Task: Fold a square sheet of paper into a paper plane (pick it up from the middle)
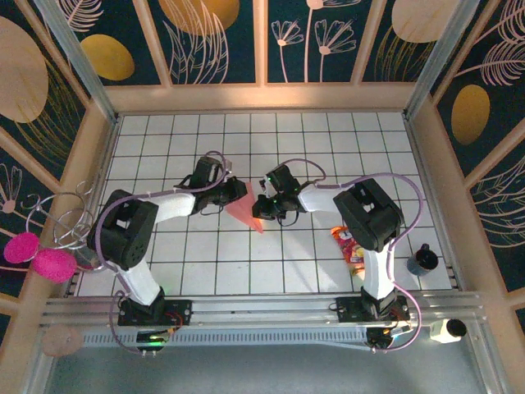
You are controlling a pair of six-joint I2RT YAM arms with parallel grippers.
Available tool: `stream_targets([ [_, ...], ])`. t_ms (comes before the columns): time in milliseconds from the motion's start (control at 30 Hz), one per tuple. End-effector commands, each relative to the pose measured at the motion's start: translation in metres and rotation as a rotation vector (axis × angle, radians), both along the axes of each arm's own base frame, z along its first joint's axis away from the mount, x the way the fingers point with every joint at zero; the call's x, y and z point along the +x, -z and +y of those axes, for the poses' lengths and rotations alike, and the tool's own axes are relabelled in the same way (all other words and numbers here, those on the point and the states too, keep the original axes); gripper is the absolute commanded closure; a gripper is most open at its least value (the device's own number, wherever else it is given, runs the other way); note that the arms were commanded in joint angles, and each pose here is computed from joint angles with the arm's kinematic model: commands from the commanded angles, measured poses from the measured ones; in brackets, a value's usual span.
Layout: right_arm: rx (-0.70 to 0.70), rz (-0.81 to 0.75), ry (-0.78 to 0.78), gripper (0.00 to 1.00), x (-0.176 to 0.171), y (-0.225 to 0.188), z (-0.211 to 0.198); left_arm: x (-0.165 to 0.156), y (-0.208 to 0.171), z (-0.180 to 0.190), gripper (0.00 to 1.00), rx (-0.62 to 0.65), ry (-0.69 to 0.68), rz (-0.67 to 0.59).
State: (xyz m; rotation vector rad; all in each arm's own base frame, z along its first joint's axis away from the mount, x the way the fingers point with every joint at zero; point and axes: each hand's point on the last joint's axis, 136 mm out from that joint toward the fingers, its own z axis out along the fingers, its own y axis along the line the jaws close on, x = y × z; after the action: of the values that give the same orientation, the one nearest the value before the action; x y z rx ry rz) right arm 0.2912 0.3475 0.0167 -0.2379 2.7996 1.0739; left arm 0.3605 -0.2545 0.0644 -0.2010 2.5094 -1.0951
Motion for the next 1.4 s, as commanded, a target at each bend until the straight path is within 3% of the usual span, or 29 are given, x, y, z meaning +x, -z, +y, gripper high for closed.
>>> stream_targets([
  [0, -0.187, 0.076, 0.019, 0.95, -0.016, 0.047, -0.031, -0.021, 0.006, -0.010, 0.88, -0.034, 0.034, 0.050],
  [233, -0.213, 0.086, 0.013, 0.95, -0.017, 0.051, -0.034, -0.027, 0.025, -0.016, 0.89, -0.013, 0.059, 0.094],
  [433, -0.256, 0.098, 0.003, 0.96, -0.021, 0.059, -0.039, -0.024, 0.054, -0.005, 0.89, 0.104, 0.029, 0.149],
  [800, -0.457, 0.138, -0.016, 0.96, -0.042, 0.090, -0.081, -0.001, 0.081, 0.030, 0.89, 0.250, -0.027, 0.179],
  [967, -0.499, 0.142, -0.015, 0.96, -0.045, 0.096, -0.090, 0.030, 0.079, 0.047, 0.88, 0.242, -0.072, 0.157],
  [1367, -0.574, 0.132, -0.019, 0.97, -0.046, 0.104, -0.104, 0.094, 0.081, 0.091, 0.86, 0.379, -0.124, 0.114],
])
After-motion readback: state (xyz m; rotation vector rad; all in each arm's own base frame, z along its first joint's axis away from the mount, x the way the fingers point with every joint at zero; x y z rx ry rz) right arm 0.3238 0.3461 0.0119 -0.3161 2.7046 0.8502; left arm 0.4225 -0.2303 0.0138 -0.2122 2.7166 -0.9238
